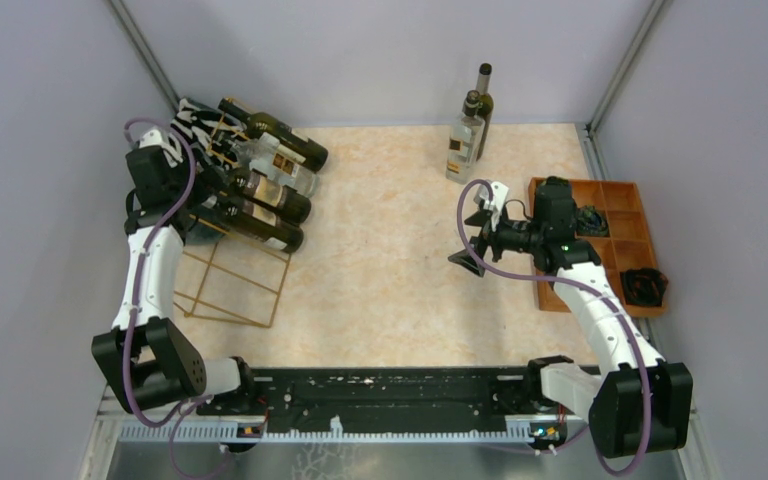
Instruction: Put the wine bottle on the wine rack
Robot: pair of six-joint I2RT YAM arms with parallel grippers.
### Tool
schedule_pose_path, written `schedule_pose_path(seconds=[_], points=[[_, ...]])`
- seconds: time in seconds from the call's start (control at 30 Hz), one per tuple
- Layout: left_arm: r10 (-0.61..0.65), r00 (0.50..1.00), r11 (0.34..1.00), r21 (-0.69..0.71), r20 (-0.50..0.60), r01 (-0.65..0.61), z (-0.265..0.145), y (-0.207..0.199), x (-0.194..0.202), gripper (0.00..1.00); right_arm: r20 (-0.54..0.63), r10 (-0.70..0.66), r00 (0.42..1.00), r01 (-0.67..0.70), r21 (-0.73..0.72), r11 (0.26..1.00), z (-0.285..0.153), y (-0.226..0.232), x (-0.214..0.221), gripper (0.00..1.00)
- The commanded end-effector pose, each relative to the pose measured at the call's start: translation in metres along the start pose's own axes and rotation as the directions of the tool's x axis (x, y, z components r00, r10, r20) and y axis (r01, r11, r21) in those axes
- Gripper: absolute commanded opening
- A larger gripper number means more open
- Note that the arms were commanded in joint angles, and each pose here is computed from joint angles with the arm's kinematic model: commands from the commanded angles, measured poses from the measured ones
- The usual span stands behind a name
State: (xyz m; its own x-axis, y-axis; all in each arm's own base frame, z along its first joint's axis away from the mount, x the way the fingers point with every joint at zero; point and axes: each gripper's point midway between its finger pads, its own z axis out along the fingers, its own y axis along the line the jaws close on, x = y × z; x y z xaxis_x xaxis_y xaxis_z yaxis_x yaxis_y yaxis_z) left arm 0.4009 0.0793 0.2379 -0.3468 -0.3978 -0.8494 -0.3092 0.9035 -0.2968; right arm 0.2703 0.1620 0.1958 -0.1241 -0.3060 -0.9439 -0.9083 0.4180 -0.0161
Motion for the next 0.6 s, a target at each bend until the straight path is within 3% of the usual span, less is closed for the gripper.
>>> schedule_pose_path(seconds=[0.0, 0.17, 0.37, 0.57], points=[[-0.012, 0.998, 0.997, -0.073, 0.069, 0.017, -0.001, 0.012, -0.017, 0.99, 0.036, -0.044, 0.998, 0.044, -0.012, 0.999, 0.000, 0.000, -0.011, 0.98], [-0.044, 0.994, 0.982, -0.177, 0.104, 0.062, -0.005, 0.029, -0.024, 0.99, 0.035, -0.044, 0.998, 0.044, -0.011, 0.999, 0.000, -0.001, -0.010, 0.98], [-0.128, 0.979, 0.906, -0.382, 0.161, 0.182, -0.018, 0.063, -0.027, 0.99, 0.033, -0.041, 0.999, 0.042, -0.012, 0.999, 0.000, -0.001, -0.009, 0.99], [-0.172, 0.968, 0.872, -0.428, 0.183, 0.236, -0.036, 0.066, -0.036, 0.99, 0.028, -0.040, 0.999, 0.040, -0.011, 0.999, 0.000, -0.002, -0.008, 0.98]])
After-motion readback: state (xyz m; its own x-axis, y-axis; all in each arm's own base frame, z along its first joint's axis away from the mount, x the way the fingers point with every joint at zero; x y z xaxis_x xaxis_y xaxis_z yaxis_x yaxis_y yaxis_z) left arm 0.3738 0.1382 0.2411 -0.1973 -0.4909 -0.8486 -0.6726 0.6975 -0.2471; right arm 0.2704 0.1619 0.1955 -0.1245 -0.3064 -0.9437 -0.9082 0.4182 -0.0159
